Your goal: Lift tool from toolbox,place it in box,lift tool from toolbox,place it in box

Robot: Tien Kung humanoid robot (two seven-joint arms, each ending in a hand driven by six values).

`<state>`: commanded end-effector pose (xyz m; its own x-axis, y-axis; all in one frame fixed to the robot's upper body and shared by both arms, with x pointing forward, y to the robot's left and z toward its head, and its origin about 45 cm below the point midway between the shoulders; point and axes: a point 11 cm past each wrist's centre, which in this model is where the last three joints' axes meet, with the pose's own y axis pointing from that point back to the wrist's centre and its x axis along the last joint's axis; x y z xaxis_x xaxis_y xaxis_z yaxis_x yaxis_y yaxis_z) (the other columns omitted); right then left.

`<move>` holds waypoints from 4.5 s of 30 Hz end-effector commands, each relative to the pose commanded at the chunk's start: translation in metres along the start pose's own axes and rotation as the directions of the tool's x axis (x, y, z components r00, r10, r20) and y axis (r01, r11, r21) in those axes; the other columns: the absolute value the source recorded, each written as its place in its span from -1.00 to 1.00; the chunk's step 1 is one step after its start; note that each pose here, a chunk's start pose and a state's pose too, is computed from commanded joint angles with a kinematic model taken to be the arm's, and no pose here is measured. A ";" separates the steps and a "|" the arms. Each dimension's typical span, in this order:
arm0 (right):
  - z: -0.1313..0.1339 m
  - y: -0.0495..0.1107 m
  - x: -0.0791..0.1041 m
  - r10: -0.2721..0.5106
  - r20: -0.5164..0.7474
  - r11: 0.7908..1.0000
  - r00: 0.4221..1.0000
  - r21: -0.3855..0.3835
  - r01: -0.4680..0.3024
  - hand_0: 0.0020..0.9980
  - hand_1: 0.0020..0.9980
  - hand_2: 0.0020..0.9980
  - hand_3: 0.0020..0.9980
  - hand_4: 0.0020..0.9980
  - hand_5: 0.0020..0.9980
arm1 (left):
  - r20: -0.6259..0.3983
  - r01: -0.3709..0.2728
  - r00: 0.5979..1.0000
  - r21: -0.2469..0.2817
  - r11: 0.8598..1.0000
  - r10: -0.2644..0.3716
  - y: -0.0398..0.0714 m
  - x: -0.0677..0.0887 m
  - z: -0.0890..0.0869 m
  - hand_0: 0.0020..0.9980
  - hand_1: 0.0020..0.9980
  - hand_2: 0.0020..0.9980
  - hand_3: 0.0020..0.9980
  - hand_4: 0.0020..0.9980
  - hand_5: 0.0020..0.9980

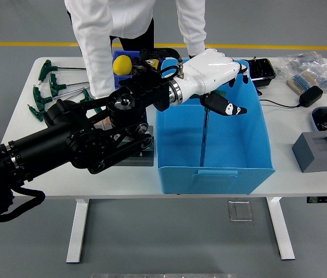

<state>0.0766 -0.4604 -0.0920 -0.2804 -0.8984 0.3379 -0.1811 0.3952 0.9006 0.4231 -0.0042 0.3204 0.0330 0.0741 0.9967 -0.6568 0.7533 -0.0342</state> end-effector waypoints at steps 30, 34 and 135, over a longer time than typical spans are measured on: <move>0.028 0.001 -0.009 0.001 0.082 0.999 0.997 -0.041 0.002 0.27 0.24 0.49 0.58 1.00 0.95 | -0.346 -0.296 0.853 0.296 0.908 0.391 0.112 -0.010 -0.049 -0.40 -0.21 -0.03 0.32 0.76 0.26; 0.031 0.002 -0.011 -0.001 0.083 0.999 0.997 -0.045 0.005 0.27 0.24 0.49 0.58 1.00 0.95 | -0.441 -0.303 0.731 0.474 0.827 0.521 0.143 -0.016 -0.070 -0.40 -0.21 -0.03 0.32 0.76 0.26; 0.031 0.002 -0.014 -0.008 0.057 0.998 0.998 -0.056 0.011 0.27 0.23 0.49 0.57 1.00 0.95 | -0.465 0.458 -0.365 0.665 0.590 0.807 0.200 -0.167 -0.115 -0.52 -0.24 0.13 0.60 0.76 1.00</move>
<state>0.0514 -0.4411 -0.1036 -0.3325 -0.8892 0.3144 -0.1310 0.3737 0.9183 0.3729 0.2089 0.1389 -0.1917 0.8846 -0.4251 -0.8733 0.0439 0.4852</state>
